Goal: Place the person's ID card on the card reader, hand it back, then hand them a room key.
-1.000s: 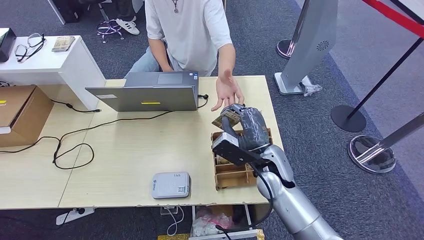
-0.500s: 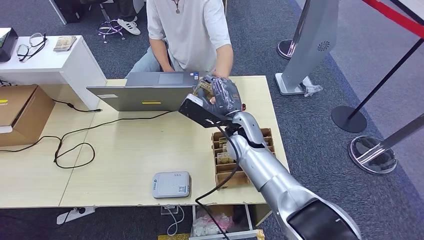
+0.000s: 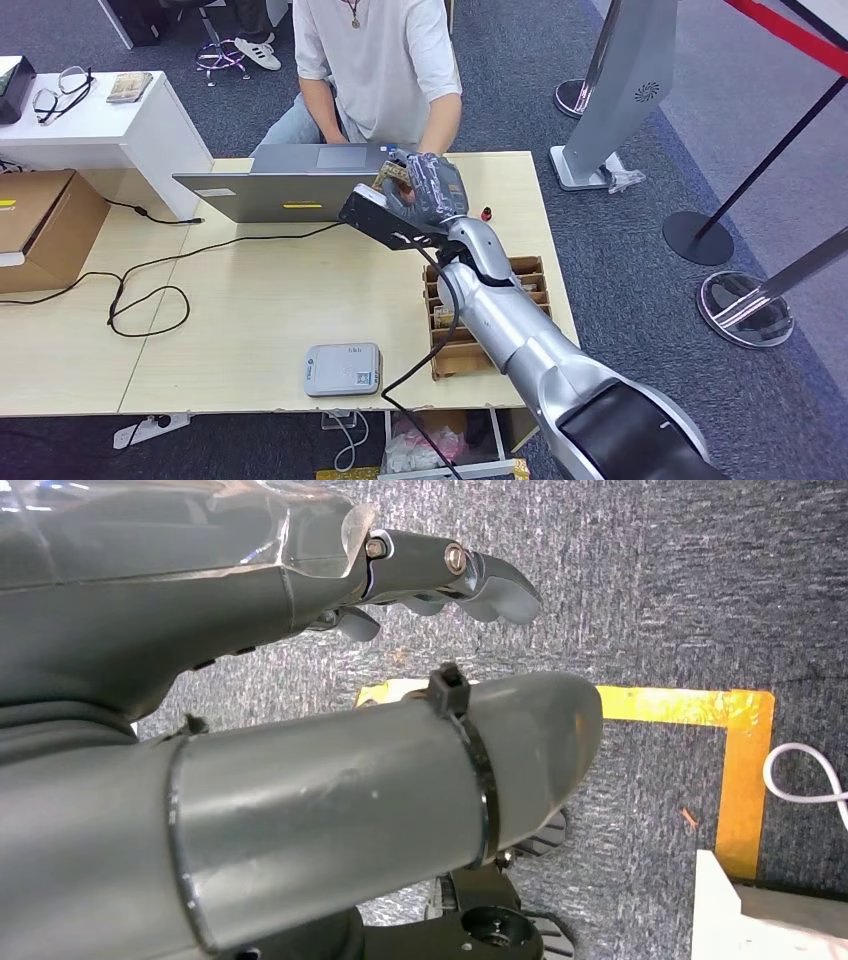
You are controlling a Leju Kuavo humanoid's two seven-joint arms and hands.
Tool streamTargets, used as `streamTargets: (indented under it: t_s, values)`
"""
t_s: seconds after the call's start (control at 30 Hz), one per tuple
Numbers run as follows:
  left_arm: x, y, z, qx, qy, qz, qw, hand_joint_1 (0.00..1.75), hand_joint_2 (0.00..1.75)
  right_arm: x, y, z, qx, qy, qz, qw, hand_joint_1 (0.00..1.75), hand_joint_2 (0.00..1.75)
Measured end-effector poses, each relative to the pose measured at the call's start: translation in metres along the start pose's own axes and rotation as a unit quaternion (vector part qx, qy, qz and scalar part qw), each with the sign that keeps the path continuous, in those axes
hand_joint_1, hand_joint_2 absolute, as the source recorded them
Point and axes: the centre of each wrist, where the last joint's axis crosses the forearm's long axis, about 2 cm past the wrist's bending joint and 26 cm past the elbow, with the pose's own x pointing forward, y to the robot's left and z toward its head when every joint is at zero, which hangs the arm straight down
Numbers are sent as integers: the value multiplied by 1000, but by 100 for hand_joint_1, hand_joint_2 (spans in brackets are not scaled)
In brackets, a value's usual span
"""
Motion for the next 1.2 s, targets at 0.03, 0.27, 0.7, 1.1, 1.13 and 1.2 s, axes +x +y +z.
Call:
streamTargets:
  t_s: [0.03,0.27,0.7,1.1,1.13,1.2]
  values:
    - [0,0,0,0,0,0,1000,0,0,0,0,0,0,1,0,1000,0,175]
    - [-2,-1,0,0,0,0,1000,0,0,2,2,-1,-1,5,5,1000,0,175]
    - [-3,-3,2,10,6,12,1000,0,0,8,4,0,-3,-12,-13,1000,0,0]
    - [-4,-3,2,10,1,14,1000,0,0,13,6,14,-38,-33,-69,996,0,0]
    - [-4,-3,2,8,-1,13,1000,0,0,13,6,19,-45,-34,-81,995,0,0]
    - [-5,-3,2,4,-3,10,1000,0,0,10,5,30,-59,-34,-103,992,0,0]
